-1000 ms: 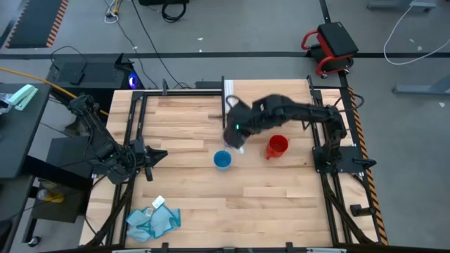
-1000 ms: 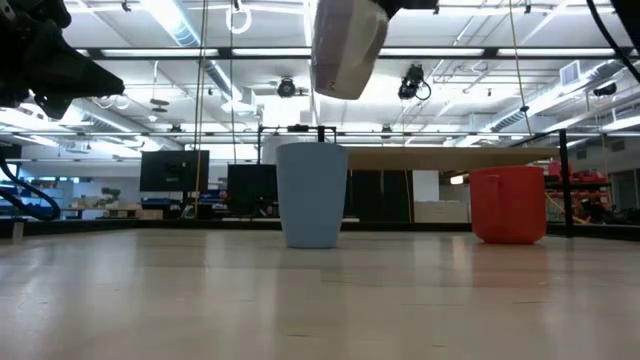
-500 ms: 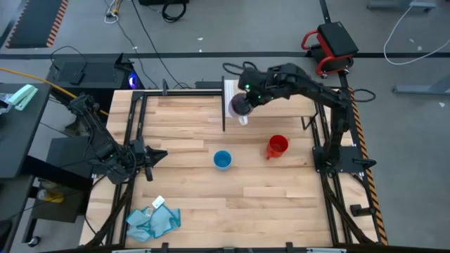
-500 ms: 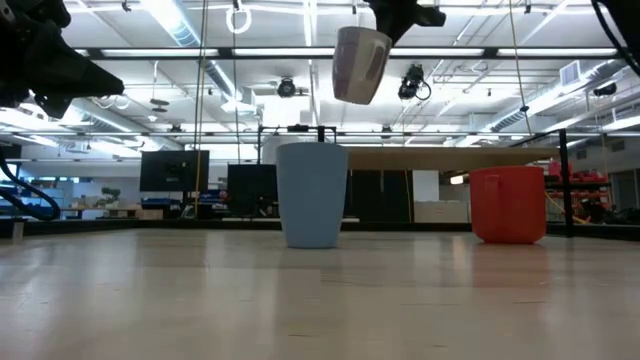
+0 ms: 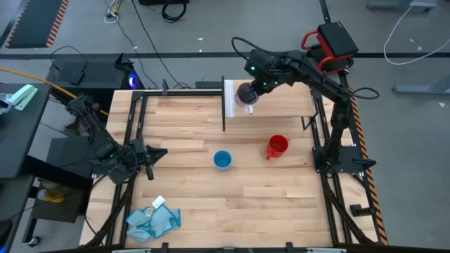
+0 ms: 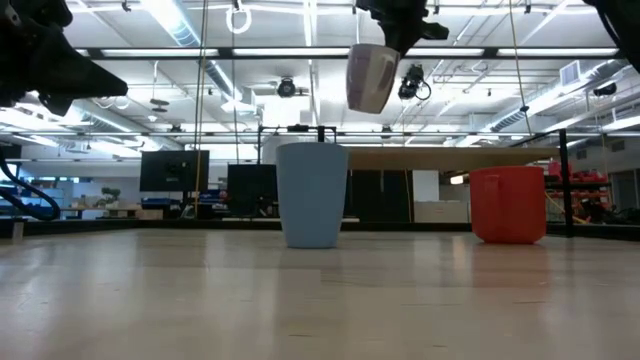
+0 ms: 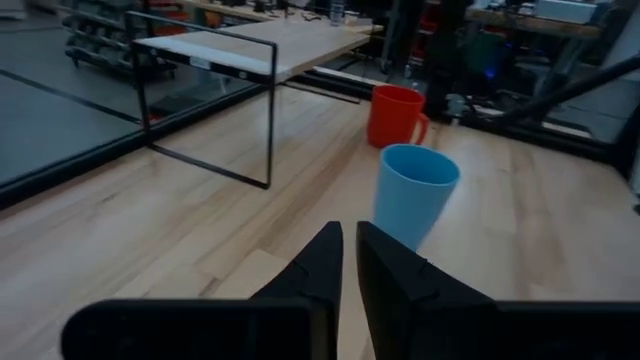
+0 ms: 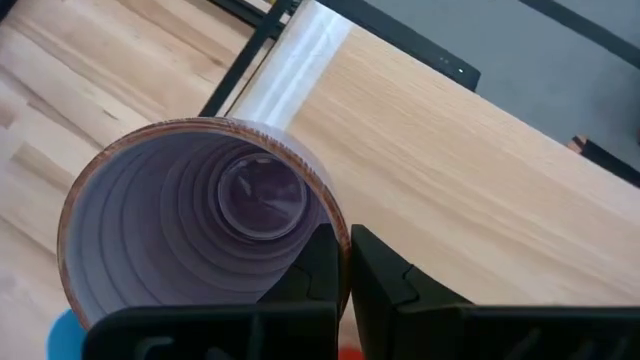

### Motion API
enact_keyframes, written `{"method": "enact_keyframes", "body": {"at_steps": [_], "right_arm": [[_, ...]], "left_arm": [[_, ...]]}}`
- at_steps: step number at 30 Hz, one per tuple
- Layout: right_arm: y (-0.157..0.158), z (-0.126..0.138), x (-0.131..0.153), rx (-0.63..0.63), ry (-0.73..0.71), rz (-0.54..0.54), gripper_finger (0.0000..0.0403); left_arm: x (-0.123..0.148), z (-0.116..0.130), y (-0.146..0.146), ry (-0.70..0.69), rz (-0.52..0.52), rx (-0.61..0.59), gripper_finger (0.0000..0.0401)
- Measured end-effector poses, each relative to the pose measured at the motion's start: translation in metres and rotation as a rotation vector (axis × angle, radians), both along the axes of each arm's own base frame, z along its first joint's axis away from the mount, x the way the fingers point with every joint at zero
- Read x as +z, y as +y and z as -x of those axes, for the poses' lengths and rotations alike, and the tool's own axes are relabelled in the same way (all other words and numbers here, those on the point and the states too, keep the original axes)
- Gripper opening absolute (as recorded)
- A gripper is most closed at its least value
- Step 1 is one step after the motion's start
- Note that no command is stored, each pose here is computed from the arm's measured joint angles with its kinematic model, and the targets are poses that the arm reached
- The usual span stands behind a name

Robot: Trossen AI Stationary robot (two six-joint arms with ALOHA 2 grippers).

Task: Stack small to large cups/mugs on shelf
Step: Put the purple mug on the shelf

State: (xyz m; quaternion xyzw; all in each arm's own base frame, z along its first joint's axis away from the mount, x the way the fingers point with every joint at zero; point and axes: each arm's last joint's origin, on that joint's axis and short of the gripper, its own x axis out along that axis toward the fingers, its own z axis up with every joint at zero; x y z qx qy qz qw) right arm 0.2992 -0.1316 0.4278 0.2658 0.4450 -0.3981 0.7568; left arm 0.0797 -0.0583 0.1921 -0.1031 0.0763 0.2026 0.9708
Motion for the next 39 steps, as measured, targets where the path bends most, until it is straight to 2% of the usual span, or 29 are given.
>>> {"method": "enact_keyframes", "body": {"at_steps": [7,12,24,39], "right_arm": [[-0.015,0.007,0.000,0.019,0.024,0.013,0.0011],[-0.024,-0.001,-0.011,0.063,0.066,-0.004,0.0011],[-0.034,-0.007,-0.021,0.096,0.114,-0.005,0.0011],[-0.053,-0.018,-0.038,0.032,0.104,-0.028,0.0011]], "left_arm": [[0.000,-0.004,0.007,0.006,-0.015,0.080,0.0045],[0.000,-0.007,0.011,0.013,-0.026,0.124,0.0040],[-0.001,-0.011,0.016,0.051,-0.003,0.135,0.0040],[-0.002,-0.013,0.018,0.064,0.010,0.146,0.0037]]}}
